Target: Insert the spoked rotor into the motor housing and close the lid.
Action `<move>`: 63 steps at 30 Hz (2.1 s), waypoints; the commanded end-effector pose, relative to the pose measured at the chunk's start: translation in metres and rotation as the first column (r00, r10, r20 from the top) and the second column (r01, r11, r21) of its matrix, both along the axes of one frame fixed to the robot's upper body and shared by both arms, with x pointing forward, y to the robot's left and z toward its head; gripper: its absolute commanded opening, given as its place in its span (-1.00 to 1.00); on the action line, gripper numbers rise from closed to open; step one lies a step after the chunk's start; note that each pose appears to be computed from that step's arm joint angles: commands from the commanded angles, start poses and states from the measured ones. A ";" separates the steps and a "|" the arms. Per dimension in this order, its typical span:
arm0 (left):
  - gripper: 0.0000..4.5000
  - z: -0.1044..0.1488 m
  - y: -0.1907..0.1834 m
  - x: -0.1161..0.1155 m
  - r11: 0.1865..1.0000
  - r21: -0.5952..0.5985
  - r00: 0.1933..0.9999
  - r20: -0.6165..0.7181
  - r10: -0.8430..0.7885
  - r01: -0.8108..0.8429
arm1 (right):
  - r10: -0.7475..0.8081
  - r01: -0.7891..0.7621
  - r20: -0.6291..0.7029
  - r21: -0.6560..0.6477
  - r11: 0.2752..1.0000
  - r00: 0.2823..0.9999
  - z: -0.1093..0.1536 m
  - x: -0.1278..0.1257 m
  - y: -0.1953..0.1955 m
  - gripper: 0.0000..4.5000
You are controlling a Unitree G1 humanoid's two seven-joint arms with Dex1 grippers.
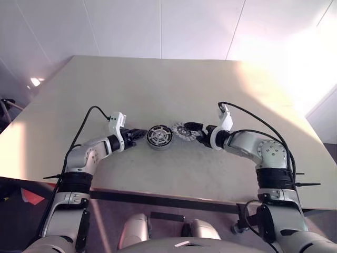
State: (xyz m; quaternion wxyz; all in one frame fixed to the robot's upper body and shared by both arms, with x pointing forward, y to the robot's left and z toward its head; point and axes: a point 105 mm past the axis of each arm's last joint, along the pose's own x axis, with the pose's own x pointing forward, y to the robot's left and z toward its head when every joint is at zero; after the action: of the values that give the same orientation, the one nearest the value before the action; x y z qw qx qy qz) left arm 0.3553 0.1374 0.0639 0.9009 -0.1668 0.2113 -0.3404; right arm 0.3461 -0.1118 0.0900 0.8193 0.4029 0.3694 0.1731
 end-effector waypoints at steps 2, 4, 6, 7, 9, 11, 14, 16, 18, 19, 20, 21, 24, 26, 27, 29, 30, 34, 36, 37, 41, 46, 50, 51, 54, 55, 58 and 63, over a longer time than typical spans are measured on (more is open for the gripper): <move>-0.23 0.014 0.001 0.007 1.000 0.002 0.999 0.054 0.006 -0.006 | -0.012 0.009 0.079 0.036 0.999 0.997 0.024 0.011 0.002 1.00; -0.23 0.013 0.000 0.007 1.000 0.003 0.999 0.054 0.004 -0.004 | -0.015 0.012 0.092 0.039 0.999 0.996 0.026 0.013 0.003 1.00; -0.23 0.013 0.000 0.007 1.000 0.004 0.999 0.054 0.002 -0.003 | -0.019 0.015 0.097 0.038 0.999 0.995 0.027 0.014 0.003 1.00; -0.23 0.014 0.000 0.007 1.000 0.004 0.999 0.054 0.001 -0.002 | -0.021 0.017 0.099 0.038 0.999 0.995 0.028 0.015 0.004 1.00; -0.23 0.014 0.000 0.007 1.000 0.006 0.998 0.055 0.000 -0.001 | -0.024 0.021 0.109 0.036 0.999 0.994 0.029 0.017 0.005 1.00; -0.23 0.014 0.000 0.008 1.000 0.008 0.998 0.056 0.000 0.000 | -0.024 0.020 0.115 0.036 0.999 0.993 0.030 0.019 0.007 1.00; -0.23 0.015 0.001 0.008 1.000 0.010 0.998 0.058 -0.001 0.000 | -0.026 0.022 0.113 0.033 0.999 0.993 0.027 0.020 0.009 1.00; -0.23 0.016 0.002 0.008 1.000 0.014 0.998 0.059 -0.003 0.002 | -0.030 0.027 0.102 0.030 0.999 0.994 0.021 0.022 0.011 1.00; -0.23 0.016 0.002 0.008 1.000 0.017 0.998 0.060 -0.003 0.002 | -0.034 0.032 0.092 0.027 0.999 0.995 0.015 0.024 0.012 1.00; -0.23 0.016 0.003 0.008 1.000 0.018 0.998 0.061 -0.003 0.002 | -0.035 0.033 0.088 0.027 0.999 0.996 0.013 0.025 0.013 1.00; -0.23 0.016 0.003 0.008 1.000 0.020 0.998 0.061 -0.003 0.002 | -0.035 0.034 0.081 0.024 0.999 0.996 0.010 0.026 0.013 1.00; -0.23 0.017 0.004 0.007 1.000 0.022 0.998 0.062 -0.003 0.001 | -0.036 0.034 0.073 0.022 0.999 0.997 0.006 0.026 0.014 1.00; -0.23 0.017 0.006 0.008 1.000 0.026 0.998 0.063 0.000 -0.001 | -0.035 0.034 0.062 0.017 0.999 0.997 -0.003 0.028 0.015 1.00; -0.23 0.018 0.007 0.008 1.000 0.027 0.998 0.064 0.000 -0.002 | -0.034 0.032 0.072 0.025 0.999 0.997 -0.004 0.030 0.017 1.00; -0.23 0.018 0.007 0.008 1.000 0.028 0.998 0.064 0.000 -0.002 | -0.035 0.032 0.081 0.033 0.999 0.996 -0.003 0.032 0.018 1.00; -0.23 0.019 0.007 0.008 1.000 0.030 0.998 0.065 -0.002 0.000 | -0.039 0.034 0.098 0.049 0.998 0.994 -0.002 0.035 0.021 1.00; -0.23 0.019 0.006 0.008 1.000 0.031 0.998 0.065 -0.003 0.001 | -0.040 0.035 0.101 0.052 0.998 0.994 -0.002 0.037 0.022 1.00; -0.23 0.020 0.005 0.009 0.999 0.032 0.998 0.067 -0.003 0.001 | -0.037 0.024 0.150 0.090 0.996 0.988 0.011 0.046 0.029 1.00; -0.23 0.019 0.004 0.010 0.999 0.036 0.998 0.067 -0.007 0.005 | -0.028 0.007 0.186 0.111 0.994 0.982 0.022 0.049 0.033 1.00; -0.23 0.019 0.003 0.010 0.999 0.037 0.998 0.067 -0.009 0.006 | -0.021 -0.005 0.207 0.124 0.992 0.978 0.028 0.050 0.035 1.00; -0.23 0.019 0.003 0.010 0.999 0.039 0.998 0.066 -0.009 0.006 | 0.027 -0.076 0.286 0.162 0.984 0.958 0.052 0.048 0.043 1.00; -0.23 0.017 0.004 0.011 0.999 0.043 0.998 0.060 -0.005 0.003 | 0.190 -0.266 0.376 0.160 0.951 0.907 0.086 0.023 0.068 1.00; -0.23 0.018 0.008 0.015 0.999 0.046 0.998 0.066 0.012 -0.016 | 0.261 -0.339 0.389 0.147 0.929 0.883 0.102 0.007 0.082 1.00; -0.23 0.019 0.009 0.016 0.999 0.047 0.998 0.068 0.018 -0.021 | 0.276 -0.353 0.390 0.141 0.925 0.878 0.104 0.004 0.084 1.00; -0.23 0.021 0.015 0.021 0.998 0.050 0.997 0.075 0.036 -0.040 | 0.318 -0.380 0.372 0.103 0.919 0.872 0.101 -0.004 0.090 1.00; -0.23 0.022 0.017 0.023 0.998 0.050 0.996 0.079 0.042 -0.046 | 0.324 -0.377 0.363 0.083 0.922 0.873 0.097 -0.005 0.090 1.00; -0.23 0.025 0.022 0.026 0.997 0.049 0.995 0.089 0.054 -0.059 | 0.295 -0.313 0.387 -0.019 0.950 0.873 0.089 0.001 0.079 1.00; -0.23 0.030 0.031 0.027 0.997 0.040 0.993 0.102 0.056 -0.061 | 0.365 -0.104 0.589 -0.428 0.898 0.721 0.072 0.021 0.052 1.00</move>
State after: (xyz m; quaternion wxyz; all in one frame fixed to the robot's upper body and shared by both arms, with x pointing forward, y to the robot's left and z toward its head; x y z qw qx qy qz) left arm 0.3770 0.1623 0.0764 0.9177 -0.1425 0.1990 -0.3128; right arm 0.3638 -0.0631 0.1508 0.9082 0.1740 0.2039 0.3213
